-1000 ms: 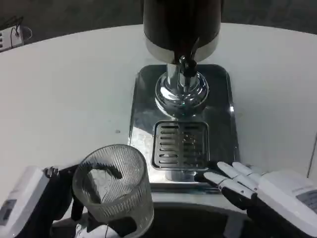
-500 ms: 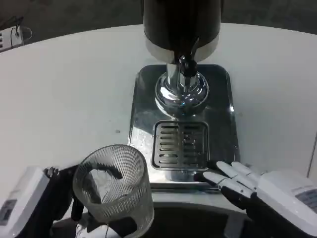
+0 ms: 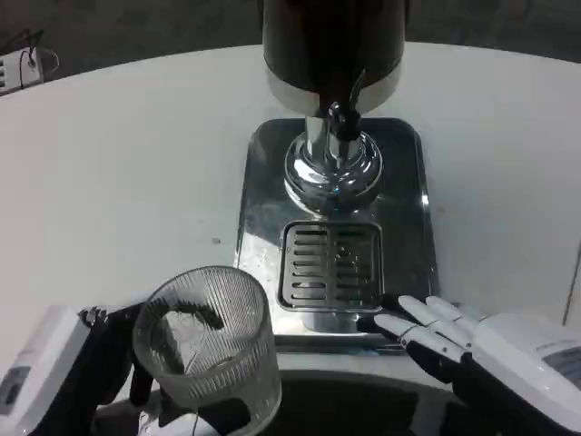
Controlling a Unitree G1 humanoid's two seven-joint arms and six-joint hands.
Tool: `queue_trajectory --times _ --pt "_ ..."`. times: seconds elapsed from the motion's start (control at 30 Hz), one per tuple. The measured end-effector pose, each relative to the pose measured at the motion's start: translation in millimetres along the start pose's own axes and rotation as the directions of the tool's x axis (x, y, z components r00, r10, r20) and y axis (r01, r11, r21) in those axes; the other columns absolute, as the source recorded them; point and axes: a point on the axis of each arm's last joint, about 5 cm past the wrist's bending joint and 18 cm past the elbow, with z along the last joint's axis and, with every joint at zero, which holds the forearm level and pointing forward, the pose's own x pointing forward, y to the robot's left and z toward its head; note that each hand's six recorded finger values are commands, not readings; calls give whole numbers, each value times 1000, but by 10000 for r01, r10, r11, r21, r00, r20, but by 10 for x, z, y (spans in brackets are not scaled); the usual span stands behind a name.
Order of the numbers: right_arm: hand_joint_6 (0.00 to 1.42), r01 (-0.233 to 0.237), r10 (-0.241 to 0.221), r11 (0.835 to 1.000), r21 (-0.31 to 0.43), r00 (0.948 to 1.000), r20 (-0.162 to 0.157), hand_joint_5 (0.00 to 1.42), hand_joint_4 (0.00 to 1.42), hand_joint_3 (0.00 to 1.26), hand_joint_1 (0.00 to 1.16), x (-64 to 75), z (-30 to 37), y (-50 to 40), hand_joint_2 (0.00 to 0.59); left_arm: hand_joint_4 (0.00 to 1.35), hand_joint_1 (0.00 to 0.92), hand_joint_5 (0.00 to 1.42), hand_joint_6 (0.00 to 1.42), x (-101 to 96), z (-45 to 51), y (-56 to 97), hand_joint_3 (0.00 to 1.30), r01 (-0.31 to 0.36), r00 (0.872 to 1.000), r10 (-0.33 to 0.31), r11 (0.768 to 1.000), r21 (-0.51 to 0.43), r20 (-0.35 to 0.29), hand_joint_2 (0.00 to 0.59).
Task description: Grasp the cup under the faucet to collect the drink, then remove the cup.
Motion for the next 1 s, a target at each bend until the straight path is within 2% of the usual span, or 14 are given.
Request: queue_trajectory --times 0.2,0.47,0.83,1.0 --pt "33 -10 10 10000 27 10000 -32 0 0 115 417 -3 -2 3 490 1043 346 1196 1424 44 -10 -20 985 41 10000 -42 9999 93 79 68" --pt "33 48 -47 10000 53 9997 -229 0 0 115 417 -20 -13 -5 490 1043 346 1196 1424 229 -90 -160 985 155 9999 -155 9999 51 -41 68" --pt "33 153 -138 9996 225 9976 -679 0 0 115 417 -105 -58 -29 490 1043 346 1196 1424 619 -212 -315 985 225 9997 -218 9978 620 -106 68" --pt "33 169 -149 9995 265 9970 -760 0 0 115 417 -140 -73 -38 490 1043 346 1196 1424 810 -247 -347 985 27 10000 -22 9961 883 -58 68"
